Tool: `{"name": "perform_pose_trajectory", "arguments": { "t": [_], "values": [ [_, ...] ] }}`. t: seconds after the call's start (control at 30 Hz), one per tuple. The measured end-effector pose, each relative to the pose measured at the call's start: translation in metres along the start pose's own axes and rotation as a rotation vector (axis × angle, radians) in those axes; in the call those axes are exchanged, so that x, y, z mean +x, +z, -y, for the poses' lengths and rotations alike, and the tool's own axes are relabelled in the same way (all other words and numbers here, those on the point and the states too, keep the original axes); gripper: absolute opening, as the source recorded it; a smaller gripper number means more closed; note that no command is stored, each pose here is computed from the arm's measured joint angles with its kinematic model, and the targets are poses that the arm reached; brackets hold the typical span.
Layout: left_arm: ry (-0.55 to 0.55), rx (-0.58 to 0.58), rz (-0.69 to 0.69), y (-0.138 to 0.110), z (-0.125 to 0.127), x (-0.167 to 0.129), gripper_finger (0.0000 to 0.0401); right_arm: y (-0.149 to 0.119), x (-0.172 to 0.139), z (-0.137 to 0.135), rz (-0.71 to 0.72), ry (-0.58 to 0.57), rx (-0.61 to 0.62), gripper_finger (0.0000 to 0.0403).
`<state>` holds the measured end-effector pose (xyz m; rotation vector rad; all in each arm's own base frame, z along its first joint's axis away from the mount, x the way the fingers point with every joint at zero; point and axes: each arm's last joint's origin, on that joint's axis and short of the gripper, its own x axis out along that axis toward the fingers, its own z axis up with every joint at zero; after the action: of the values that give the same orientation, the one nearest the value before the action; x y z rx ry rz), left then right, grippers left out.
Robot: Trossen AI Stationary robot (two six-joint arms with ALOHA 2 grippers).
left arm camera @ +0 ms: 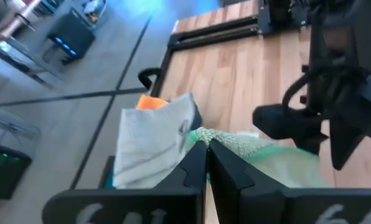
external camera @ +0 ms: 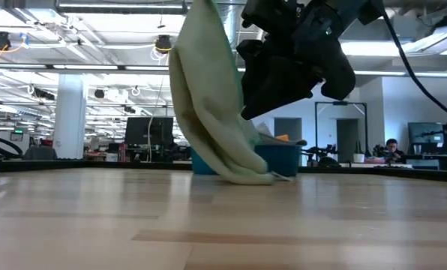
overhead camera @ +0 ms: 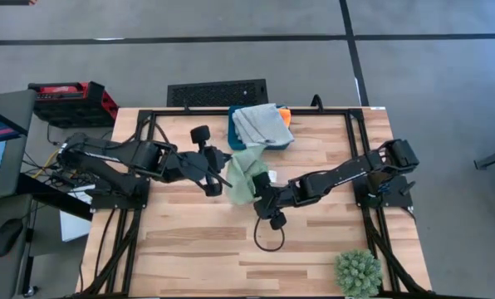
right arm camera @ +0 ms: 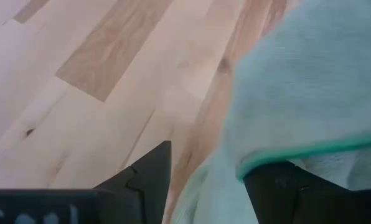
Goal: Fold microfiber towels
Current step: Fold the green microfiber cloth
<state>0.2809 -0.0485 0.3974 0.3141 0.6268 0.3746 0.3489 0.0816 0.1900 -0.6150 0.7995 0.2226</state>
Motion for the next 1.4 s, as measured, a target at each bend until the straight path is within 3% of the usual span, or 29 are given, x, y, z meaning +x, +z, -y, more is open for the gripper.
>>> {"name": "perform_pose_trajectory", "arguments": {
  "t": [0.27,0.43,0.63,1.13,1.4],
  "values": [
    [0.008,0.041,0.082,0.019,-0.007,-0.021,0.0000,-0.003,0.001,0.007,-0.006,-0.022,0.024,0.0210],
    [-0.004,0.041,0.115,0.026,-0.009,-0.034,0.0000,-0.003,0.002,0.017,-0.008,-0.120,0.077,0.0210],
    [0.030,0.062,0.130,0.029,-0.007,-0.040,0.0000,-0.007,0.005,0.022,-0.011,-0.121,0.122,0.0210],
    [0.120,0.083,0.128,0.029,-0.008,-0.042,0.0000,-0.009,0.010,0.016,0.036,0.080,0.245,0.0206],
    [0.137,0.084,0.125,0.029,-0.008,-0.042,0.0000,-0.012,0.009,0.007,-0.023,0.154,0.287,0.0164]
  ]
}}
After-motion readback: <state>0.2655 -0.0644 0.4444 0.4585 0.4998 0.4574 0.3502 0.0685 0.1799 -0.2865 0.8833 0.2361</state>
